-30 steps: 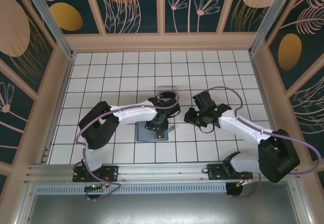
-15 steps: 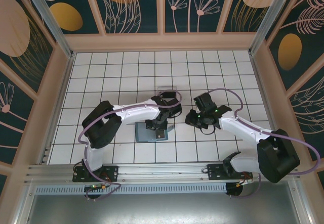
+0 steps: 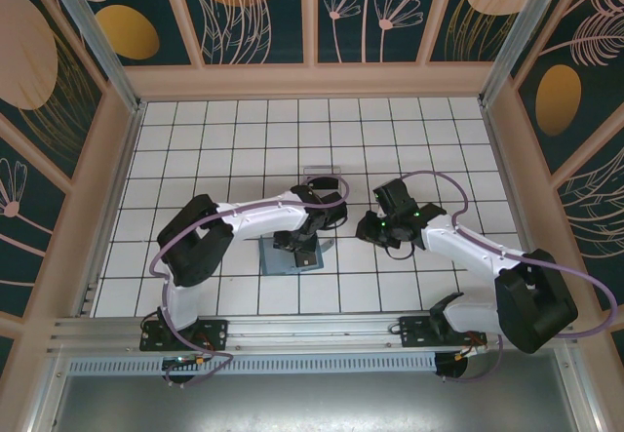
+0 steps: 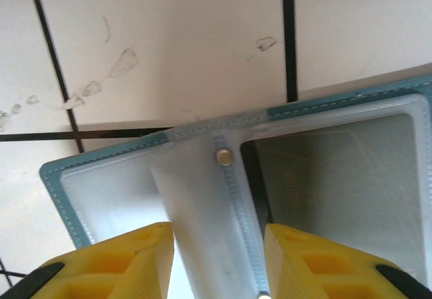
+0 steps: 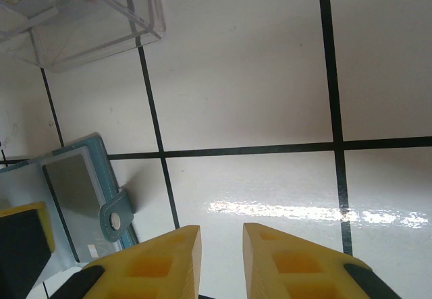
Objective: Take the credit cards out of the card holder
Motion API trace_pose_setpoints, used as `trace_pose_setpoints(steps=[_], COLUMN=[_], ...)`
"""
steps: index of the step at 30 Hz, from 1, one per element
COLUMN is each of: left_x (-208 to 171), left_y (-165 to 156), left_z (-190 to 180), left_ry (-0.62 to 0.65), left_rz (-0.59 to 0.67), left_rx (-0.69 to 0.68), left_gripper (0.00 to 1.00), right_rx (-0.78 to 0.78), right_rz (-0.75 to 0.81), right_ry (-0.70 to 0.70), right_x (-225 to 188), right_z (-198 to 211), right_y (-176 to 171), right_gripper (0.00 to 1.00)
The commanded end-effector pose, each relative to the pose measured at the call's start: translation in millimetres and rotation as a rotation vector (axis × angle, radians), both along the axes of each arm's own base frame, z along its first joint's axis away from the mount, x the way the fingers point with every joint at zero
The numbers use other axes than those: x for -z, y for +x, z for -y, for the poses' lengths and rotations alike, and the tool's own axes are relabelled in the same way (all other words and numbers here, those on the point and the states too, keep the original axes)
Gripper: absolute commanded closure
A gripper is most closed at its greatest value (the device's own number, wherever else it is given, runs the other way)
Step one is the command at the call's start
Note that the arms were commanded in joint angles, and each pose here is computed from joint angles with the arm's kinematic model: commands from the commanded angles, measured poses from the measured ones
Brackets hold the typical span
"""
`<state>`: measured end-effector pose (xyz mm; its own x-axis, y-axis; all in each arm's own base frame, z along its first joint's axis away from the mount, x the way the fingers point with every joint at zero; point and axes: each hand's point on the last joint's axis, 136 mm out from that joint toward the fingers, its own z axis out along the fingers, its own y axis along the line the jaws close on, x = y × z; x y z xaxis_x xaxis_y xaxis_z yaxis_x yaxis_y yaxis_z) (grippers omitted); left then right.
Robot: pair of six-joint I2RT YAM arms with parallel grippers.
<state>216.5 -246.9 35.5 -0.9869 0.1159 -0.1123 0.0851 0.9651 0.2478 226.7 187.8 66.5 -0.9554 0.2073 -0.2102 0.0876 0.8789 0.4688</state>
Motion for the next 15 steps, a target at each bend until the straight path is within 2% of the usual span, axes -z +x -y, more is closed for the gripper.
trace_pose_setpoints(steps=[1,8,15], left_x=[-15,-20,-7], left_y=[-5,-11,-26], left_z=[-16,-27,-42], left_ry=[0.051,0.049,0.019], left_rz=[0.012,0.024,0.015], left_rx=[0.019,0.008,-0.016], left_gripper=[0.60,0.62,0.62], right_rx=[0.009,0.009,-0.027], right_rz=[0.012,0.015,0.007], right_ry=[0.021,0.025,0.018], right_x=[-5,-9,-10], right_z=[-1,-4,-17], right_y=[1,3,4], right_gripper=[0.76,0.76,0.76])
